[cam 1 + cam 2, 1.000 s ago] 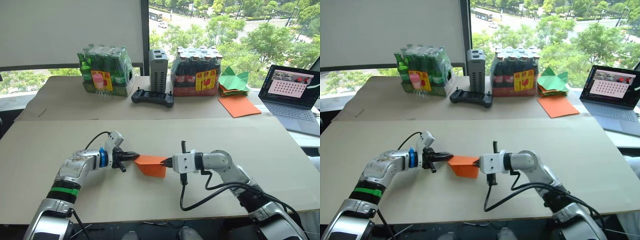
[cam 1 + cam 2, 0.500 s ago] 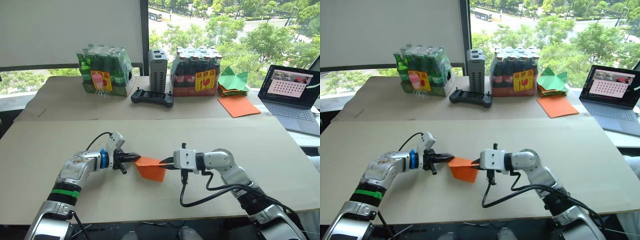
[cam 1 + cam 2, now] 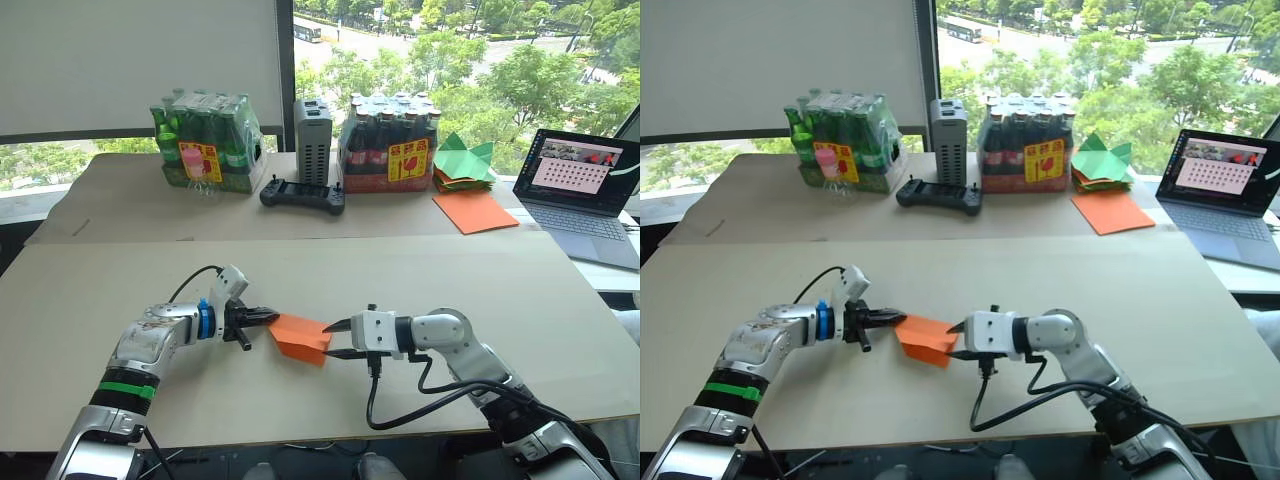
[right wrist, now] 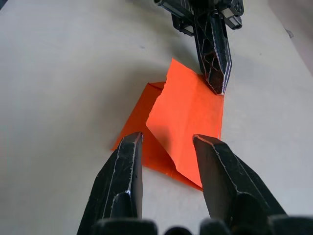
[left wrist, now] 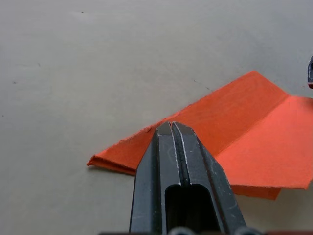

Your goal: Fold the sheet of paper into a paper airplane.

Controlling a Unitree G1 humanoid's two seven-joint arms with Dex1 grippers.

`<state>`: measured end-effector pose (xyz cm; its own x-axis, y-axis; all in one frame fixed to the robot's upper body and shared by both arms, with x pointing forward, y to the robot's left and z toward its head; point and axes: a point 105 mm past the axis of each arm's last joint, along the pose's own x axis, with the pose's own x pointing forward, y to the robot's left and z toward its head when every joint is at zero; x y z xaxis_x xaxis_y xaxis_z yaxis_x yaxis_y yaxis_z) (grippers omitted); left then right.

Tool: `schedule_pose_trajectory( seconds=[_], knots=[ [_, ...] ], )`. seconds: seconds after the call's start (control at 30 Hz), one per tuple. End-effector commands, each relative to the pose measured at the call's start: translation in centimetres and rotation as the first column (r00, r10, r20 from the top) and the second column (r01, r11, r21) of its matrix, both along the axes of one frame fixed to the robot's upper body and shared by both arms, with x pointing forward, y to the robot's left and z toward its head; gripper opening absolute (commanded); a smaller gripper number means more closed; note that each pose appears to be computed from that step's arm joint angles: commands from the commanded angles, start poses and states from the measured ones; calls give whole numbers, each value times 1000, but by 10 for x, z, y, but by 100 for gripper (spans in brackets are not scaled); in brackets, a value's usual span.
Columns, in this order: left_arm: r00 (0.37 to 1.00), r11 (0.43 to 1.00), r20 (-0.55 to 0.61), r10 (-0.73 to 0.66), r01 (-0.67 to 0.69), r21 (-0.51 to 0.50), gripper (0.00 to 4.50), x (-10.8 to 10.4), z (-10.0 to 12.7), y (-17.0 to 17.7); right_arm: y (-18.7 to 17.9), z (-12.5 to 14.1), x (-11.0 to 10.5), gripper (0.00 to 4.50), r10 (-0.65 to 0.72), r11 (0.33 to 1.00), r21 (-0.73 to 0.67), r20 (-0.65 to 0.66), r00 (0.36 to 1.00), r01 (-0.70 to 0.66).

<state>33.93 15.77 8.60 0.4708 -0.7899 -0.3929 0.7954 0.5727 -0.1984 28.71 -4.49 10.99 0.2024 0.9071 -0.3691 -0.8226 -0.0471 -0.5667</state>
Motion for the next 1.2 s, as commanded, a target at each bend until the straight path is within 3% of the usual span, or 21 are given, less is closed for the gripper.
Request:
schedule_pose_trajectory(
  seconds=[0.03, 0.53, 0.73, 0.8, 1.0, 1.2],
  knots=[
    [999, 999, -48, 21, -19, 37, 0, -5, -13, 8, 5, 13, -4, 185, 12, 999, 42, 42, 999, -14],
    [999, 999, -47, 18, -16, 39, 0, -5, -12, 6, 12, 8, -1, 185, 0, 999, 51, 59, 998, -3],
    [999, 999, -49, 18, -16, 41, 0, -6, -13, 7, 12, 9, 1, 4, -1, 998, 58, 68, 998, -3],
    [999, 999, -49, 17, -15, 42, 0, -6, -13, 7, 12, 9, 2, 4, -1, 998, 58, 67, 998, -3],
    [999, 999, -52, 14, -12, 42, 0, -7, -14, 7, 7, 9, 10, 4, -75, 990, 114, -67, 995, 82],
    [999, 999, -52, 10, -8, 40, 0, -8, -14, 5, 5, 15, 24, 4, -163, 955, 199, -274, 948, 221]
  ],
)
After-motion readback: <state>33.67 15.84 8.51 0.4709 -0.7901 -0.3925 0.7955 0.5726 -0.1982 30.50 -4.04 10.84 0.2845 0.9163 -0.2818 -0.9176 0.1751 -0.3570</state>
